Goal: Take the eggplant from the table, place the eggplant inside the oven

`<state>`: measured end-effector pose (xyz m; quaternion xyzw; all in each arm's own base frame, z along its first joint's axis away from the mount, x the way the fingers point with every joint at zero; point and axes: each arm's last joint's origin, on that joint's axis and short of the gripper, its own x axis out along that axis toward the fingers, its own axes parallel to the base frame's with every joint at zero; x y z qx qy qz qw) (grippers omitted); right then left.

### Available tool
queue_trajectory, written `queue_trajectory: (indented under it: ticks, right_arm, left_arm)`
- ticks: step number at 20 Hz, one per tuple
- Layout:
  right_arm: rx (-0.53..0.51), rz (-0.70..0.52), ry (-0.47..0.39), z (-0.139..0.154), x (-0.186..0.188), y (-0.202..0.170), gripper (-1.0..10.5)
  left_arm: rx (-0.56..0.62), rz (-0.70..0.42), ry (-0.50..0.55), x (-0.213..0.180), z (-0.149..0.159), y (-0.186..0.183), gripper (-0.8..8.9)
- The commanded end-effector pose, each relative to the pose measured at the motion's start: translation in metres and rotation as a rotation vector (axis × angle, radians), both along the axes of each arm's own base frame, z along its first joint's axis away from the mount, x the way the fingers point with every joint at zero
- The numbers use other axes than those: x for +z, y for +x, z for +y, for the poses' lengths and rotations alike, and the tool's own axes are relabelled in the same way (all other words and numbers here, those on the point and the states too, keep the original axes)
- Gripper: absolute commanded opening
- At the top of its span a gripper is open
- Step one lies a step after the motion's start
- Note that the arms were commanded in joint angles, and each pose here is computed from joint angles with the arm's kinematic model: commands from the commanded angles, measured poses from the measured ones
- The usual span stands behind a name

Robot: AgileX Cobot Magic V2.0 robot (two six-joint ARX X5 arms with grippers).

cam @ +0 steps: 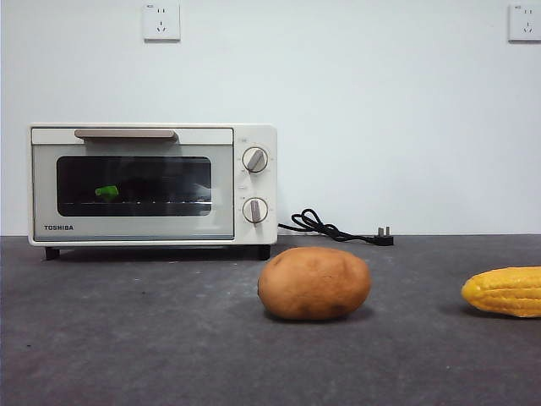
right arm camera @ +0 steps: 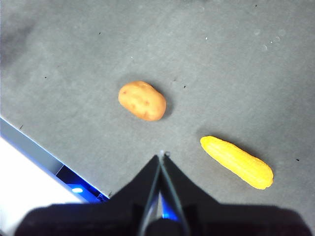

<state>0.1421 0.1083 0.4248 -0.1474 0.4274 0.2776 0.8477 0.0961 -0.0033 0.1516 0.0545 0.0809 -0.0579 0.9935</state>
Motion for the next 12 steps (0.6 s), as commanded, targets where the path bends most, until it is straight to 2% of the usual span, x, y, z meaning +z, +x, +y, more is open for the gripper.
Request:
queue_trajectory:
  ticks: [1, 5, 8, 10, 12]
  right_arm:
    - [-0.009, 0.029, -0.015, 0.0, -0.004, 0.0, 0.0]
    - [-0.013, 0.026, -0.015, 0.0, -0.004, 0.001, 0.0]
    - [-0.105, -0.09, -0.065, -0.021, 0.006, -0.009, 0.0]
    - [-0.17, -0.211, 0.007, -0.043, 0.021, -0.027, 0.0]
    - [-0.254, -0.399, 0.171, -0.067, 0.042, -0.05, 0.0]
  left_arm:
    - [-0.002, 0.001, -0.011, -0.002, 0.0, 0.001, -0.04]
    - [-0.002, 0.001, -0.011, -0.002, 0.0, 0.001, -0.04]
    - [-0.002, 0.001, -0.011, -0.002, 0.0, 0.001, -0.04]
    - [-0.001, 0.001, -0.011, -0.002, 0.0, 0.001, -0.04]
    - [-0.002, 0.001, -0.011, -0.002, 0.0, 0.001, -0.04]
